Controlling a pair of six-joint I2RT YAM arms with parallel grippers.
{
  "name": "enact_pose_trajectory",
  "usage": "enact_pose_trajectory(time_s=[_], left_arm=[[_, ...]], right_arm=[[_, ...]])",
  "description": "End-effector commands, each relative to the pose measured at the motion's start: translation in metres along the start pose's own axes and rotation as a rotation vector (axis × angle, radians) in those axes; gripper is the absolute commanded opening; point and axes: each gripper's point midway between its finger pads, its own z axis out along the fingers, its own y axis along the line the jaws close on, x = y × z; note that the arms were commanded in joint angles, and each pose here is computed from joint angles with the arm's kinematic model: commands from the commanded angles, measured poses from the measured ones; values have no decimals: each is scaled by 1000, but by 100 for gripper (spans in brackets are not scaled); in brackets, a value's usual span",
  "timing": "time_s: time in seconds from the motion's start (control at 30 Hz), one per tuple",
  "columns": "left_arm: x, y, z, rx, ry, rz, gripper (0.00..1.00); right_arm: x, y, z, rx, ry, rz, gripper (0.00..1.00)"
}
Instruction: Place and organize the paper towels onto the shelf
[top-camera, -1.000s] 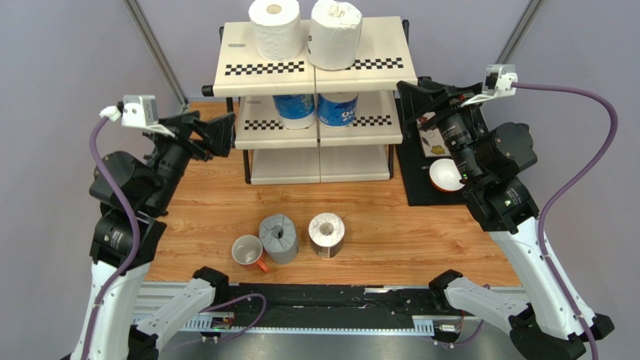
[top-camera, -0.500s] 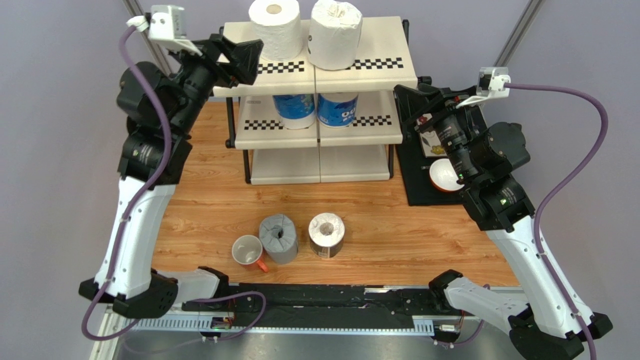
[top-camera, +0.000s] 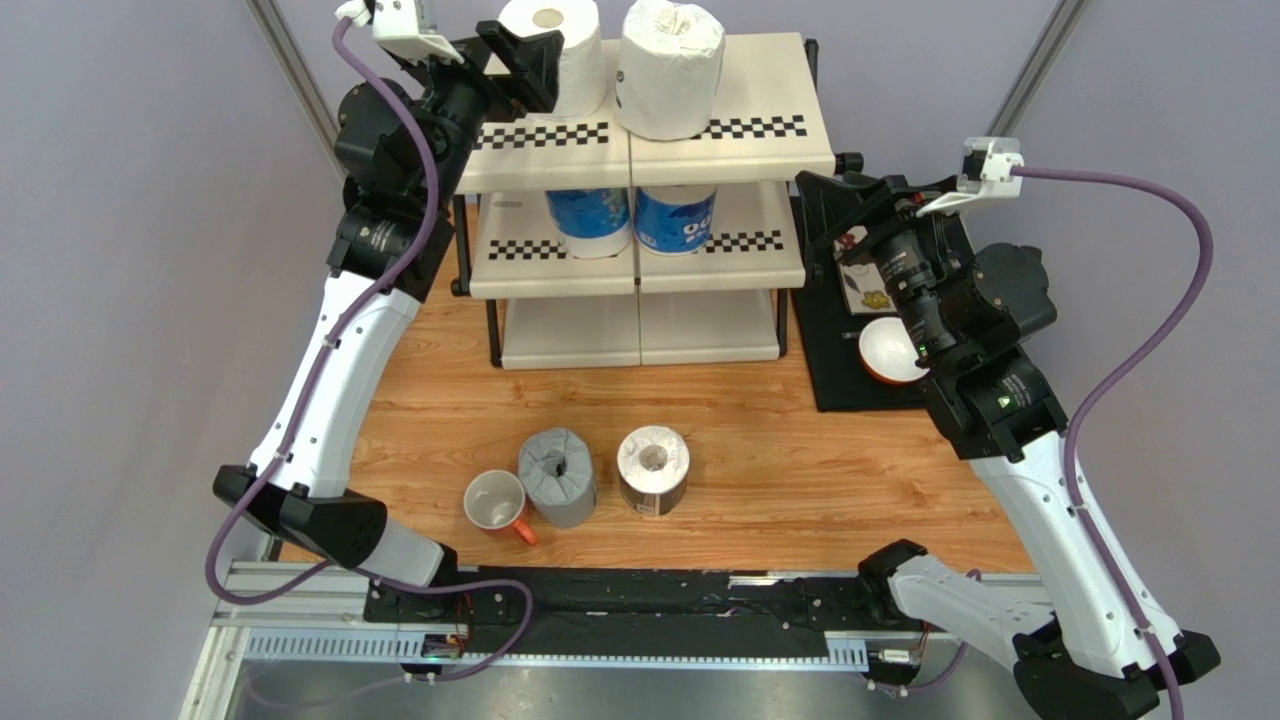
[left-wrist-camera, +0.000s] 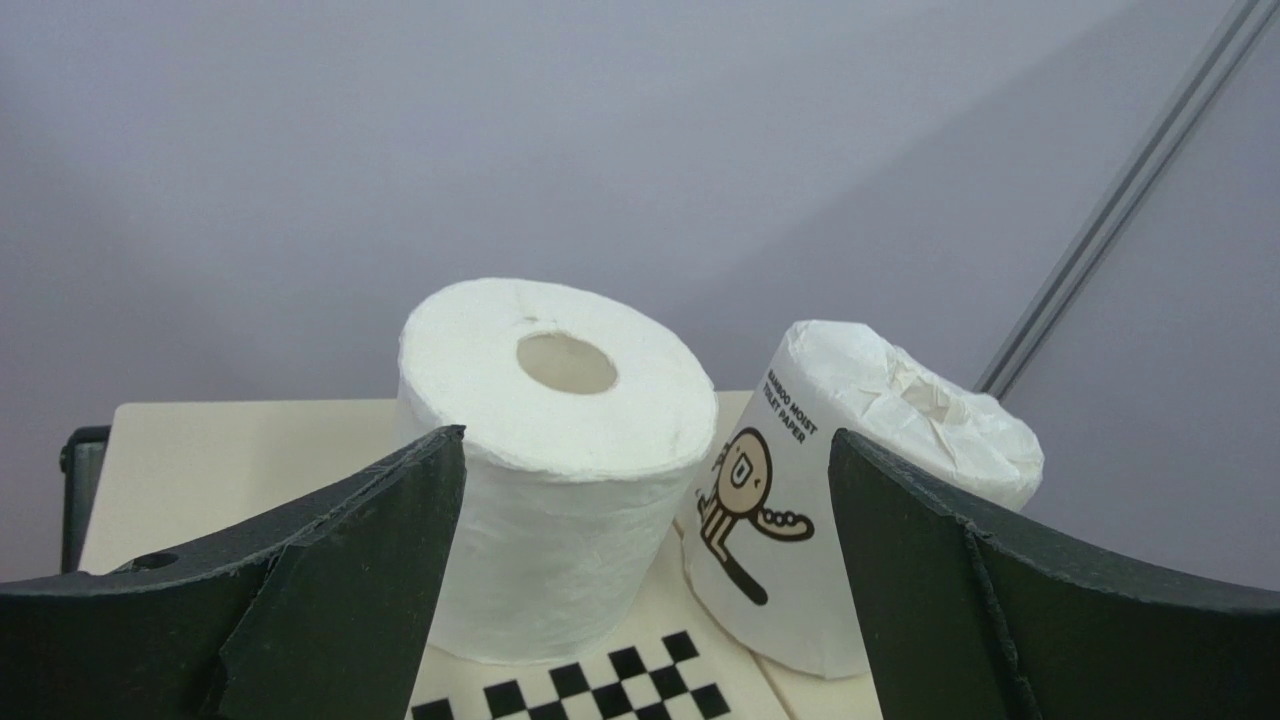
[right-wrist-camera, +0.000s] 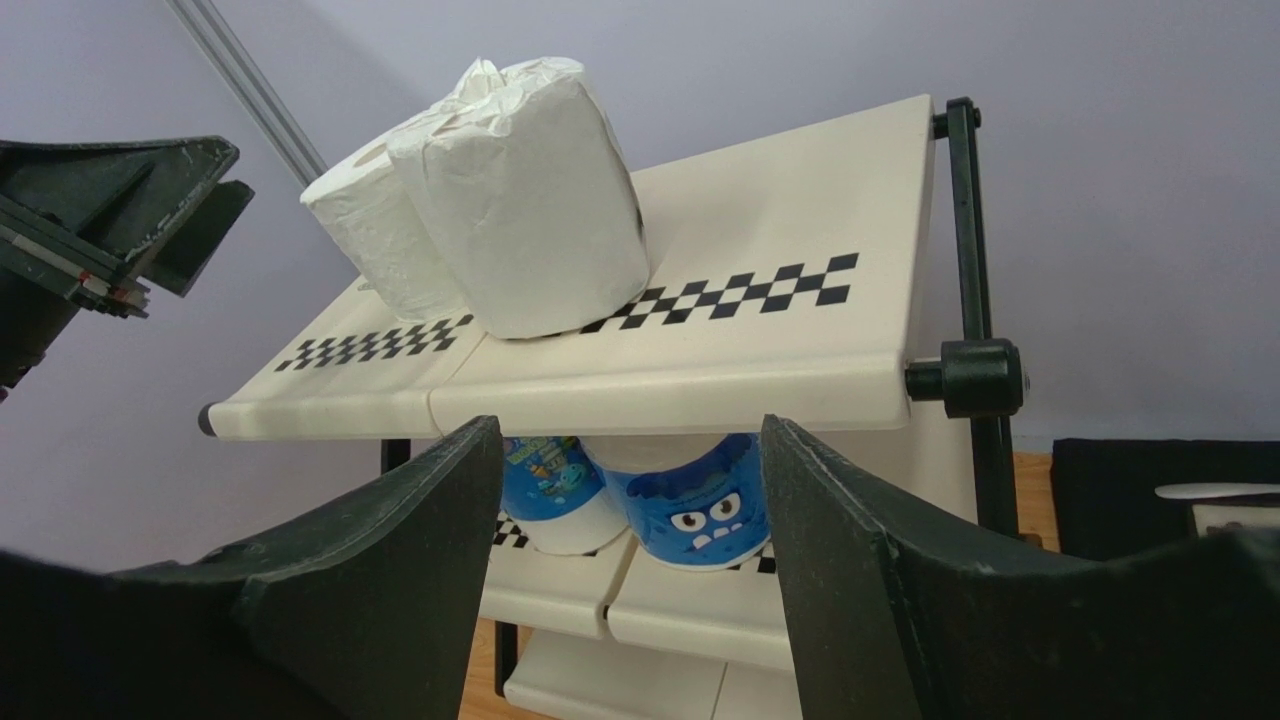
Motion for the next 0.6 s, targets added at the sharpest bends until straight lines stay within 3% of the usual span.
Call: enact_pose_trajectory(time_s=[0.0,0.27,0.57], left_arm=[[-38,7,15,11,-157,-111,99],[-37,67,47,-7,-163,-357,99],[-26,90,68,49,-127,-490,99]], right_arm=[[-3,-1,-1,-8,-12,26,67],[-5,-10,-1,18,-19,16,68],[7,-16,4,27,8,20,68]])
